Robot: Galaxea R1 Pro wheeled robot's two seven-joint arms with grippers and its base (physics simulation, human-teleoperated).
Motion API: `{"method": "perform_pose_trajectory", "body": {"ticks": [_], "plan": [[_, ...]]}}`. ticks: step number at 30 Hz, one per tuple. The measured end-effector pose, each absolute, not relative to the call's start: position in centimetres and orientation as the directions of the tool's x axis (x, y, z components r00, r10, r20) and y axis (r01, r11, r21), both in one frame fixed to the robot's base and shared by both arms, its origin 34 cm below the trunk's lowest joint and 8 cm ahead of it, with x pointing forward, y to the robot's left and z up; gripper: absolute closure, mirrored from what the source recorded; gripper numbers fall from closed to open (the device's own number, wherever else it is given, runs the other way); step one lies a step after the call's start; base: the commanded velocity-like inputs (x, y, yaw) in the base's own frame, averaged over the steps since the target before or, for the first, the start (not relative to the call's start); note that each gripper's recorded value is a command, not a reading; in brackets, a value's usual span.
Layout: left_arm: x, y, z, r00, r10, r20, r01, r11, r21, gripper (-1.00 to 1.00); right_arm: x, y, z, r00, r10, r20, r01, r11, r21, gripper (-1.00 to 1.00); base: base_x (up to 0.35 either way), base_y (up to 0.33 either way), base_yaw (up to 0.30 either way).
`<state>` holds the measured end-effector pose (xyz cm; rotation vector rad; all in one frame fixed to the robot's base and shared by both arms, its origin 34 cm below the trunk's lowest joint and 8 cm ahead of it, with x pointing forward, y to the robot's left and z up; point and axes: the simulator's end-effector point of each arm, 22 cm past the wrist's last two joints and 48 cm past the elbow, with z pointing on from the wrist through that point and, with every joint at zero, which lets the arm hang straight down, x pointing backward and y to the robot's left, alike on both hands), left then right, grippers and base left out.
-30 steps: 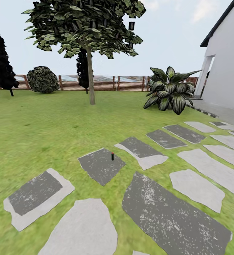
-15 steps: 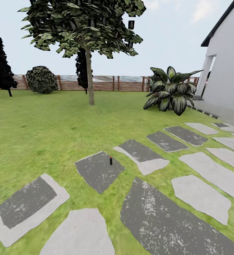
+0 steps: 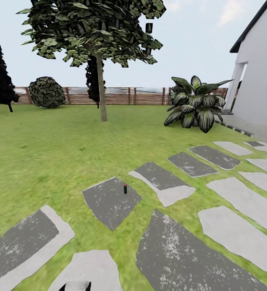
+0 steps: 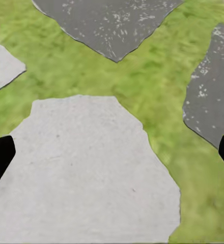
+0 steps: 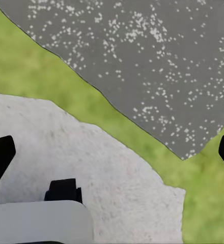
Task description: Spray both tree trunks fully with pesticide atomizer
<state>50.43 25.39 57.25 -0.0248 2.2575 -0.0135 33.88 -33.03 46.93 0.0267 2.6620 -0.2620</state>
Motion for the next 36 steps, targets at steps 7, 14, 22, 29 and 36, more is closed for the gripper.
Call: {"method": "perform_pose_trajectory", "body": {"ticks": [7, 14, 22, 29, 36], "plan": [[58.5, 23.3, 67.7, -0.396, -0.052, -0.917, -0.002, 0.998, -0.056, -1.0, 33.9, -33.0, 46.9, -0.893, -0.025, -0.45, 0.063, 0.982, -0.18, -1.0, 0.024, -0.006, 0.0], [61.1, 23.0, 72.7, -0.286, -0.065, -0.956, -0.005, 0.998, -0.067, -1.0, 33.9, -33.1, 46.9, -0.893, -0.026, -0.45, 0.063, 0.982, -0.18, -1.0, 0.004, -0.001, 0.0], [60.5, 22.9, 71.5, -0.311, -0.065, -0.948, -0.004, 0.998, -0.067, -1.0, 33.9, -33.1, 46.9, -0.893, -0.027, -0.449, 0.062, 0.982, -0.181, -1.0, 0.182, -0.017, 0.0], [60.3, 22.5, 71.0, -0.322, -0.065, -0.945, 0.002, 0.998, -0.069, -1.0, 33.9, -33.0, 46.9, -0.893, -0.027, -0.448, 0.061, 0.982, -0.18, -1.0, 0.298, -0.147, 0.0], [59.0, 19.9, 68.8, -0.374, -0.091, -0.923, 0.015, 0.994, -0.104, -1.0, 33.9, -33.0, 46.9, -0.893, -0.027, -0.448, 0.061, 0.982, -0.18, -1.0, 0.211, -0.118, 0.0]]}}
